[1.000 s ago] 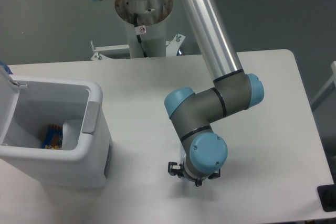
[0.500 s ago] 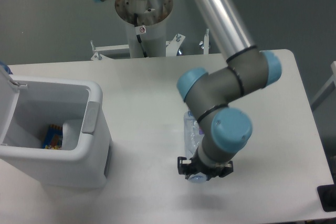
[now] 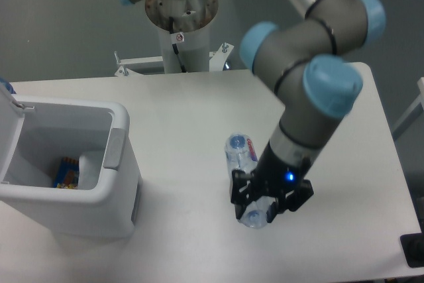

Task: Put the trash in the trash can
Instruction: 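Lift the bottle and carry it over the trash bin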

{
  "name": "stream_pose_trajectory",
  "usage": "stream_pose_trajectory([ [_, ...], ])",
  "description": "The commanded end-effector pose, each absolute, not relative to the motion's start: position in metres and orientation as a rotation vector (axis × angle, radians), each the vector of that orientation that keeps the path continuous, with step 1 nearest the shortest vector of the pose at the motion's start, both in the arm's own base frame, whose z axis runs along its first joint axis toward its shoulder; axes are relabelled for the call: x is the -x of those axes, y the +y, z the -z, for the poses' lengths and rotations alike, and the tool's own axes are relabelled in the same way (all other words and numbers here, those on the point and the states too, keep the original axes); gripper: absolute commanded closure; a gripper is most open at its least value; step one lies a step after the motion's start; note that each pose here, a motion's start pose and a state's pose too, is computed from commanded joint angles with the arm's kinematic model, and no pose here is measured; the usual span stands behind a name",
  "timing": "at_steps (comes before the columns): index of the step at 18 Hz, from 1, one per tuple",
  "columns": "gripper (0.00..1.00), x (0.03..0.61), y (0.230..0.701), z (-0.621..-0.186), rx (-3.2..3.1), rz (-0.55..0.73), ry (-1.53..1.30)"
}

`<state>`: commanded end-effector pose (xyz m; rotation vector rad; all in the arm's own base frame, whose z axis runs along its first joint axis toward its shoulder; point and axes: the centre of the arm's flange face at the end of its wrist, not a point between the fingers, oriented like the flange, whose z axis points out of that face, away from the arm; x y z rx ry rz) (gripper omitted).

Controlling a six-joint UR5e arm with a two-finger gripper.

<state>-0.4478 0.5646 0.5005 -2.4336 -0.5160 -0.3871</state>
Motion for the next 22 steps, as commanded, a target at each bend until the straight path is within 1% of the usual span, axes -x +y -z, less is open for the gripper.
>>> stream_pose_trajectory([
  [4, 0.67, 0.43, 0.566, -0.557, 2.254, 0.362, -0.494],
  [11, 0.67, 0.389, 0.56, -0.623, 2.13, 0.277, -0.416],
  [16, 0.67, 0.338, 0.573, -0.648, 2.1, 0.259, -0.297],
  [22, 0.67, 0.259, 0.605, -0.65, 2.11, 0.311, -0.149],
])
